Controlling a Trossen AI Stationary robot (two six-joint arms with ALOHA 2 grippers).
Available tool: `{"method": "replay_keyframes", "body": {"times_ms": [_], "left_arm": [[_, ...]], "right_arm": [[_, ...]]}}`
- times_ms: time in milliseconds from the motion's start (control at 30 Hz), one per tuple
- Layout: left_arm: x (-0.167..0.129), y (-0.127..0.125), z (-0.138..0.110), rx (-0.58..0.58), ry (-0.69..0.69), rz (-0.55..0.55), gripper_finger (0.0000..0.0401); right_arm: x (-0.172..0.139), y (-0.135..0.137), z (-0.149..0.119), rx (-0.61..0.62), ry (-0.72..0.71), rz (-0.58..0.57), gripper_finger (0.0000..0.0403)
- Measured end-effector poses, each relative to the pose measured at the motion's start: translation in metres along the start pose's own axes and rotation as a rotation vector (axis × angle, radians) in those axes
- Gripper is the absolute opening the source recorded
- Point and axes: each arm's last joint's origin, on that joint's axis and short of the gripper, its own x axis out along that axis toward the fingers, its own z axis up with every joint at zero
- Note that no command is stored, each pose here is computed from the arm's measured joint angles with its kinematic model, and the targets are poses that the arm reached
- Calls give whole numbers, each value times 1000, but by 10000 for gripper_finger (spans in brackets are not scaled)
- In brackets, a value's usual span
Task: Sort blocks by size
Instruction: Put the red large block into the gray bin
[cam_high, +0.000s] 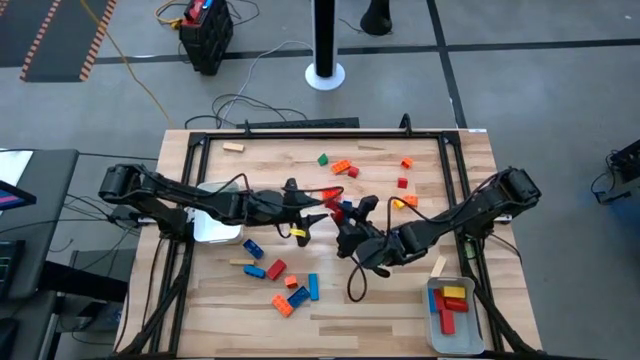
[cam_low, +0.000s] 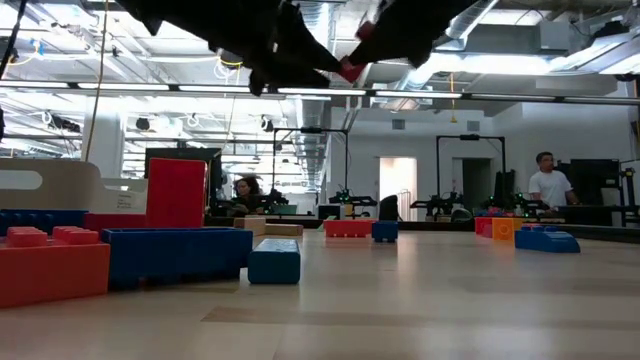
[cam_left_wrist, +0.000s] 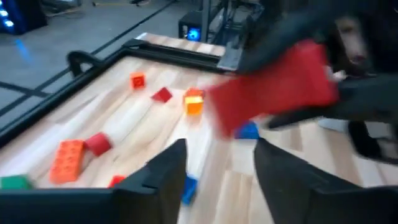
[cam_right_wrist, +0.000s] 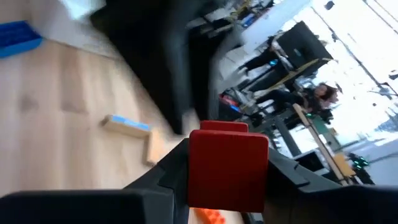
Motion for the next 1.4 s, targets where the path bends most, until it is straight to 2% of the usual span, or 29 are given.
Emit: {"method": "replay_keyframes", "body": {"times_ms": [100, 200, 400, 500, 633, 733, 867, 933, 1067, 1267, 1400], "left_arm": [[-9, 4, -1, 32, 74, 21, 215], [-19, 4, -6, 53, 172, 29, 224], [-27, -2, -26, 79, 354, 38, 222], [-28, -6, -34, 86, 405, 39, 222], [-31, -10, -36, 90, 414, 45, 222], [-33, -14, -37, 116, 402, 69, 222], [-34, -15, -37, 131, 394, 83, 222], [-34, -15, -37, 131, 393, 87, 222], [-34, -14, -36, 130, 392, 92, 222], [-33, -12, -36, 143, 392, 96, 222], [-33, -12, -36, 163, 394, 90, 222]], "right_arm": [[-16, -2, 1, 48, 12, 63, 157], [-32, -9, -3, 135, 98, 239, 157], [-52, -21, -30, 307, 550, 584, 157], [-66, -21, -44, 310, 786, 675, 157], [-91, -15, -58, 298, 1015, 763, 160], [-111, -11, -68, 292, 1177, 772, 171], [-135, -8, -75, 287, 1276, 736, 164], [-145, -7, -77, 278, 1280, 724, 156], [-154, -8, -79, 280, 1191, 652, 156], [-155, -15, -84, 279, 1231, 530, 162], [-160, -18, -86, 273, 1230, 510, 158]]}}
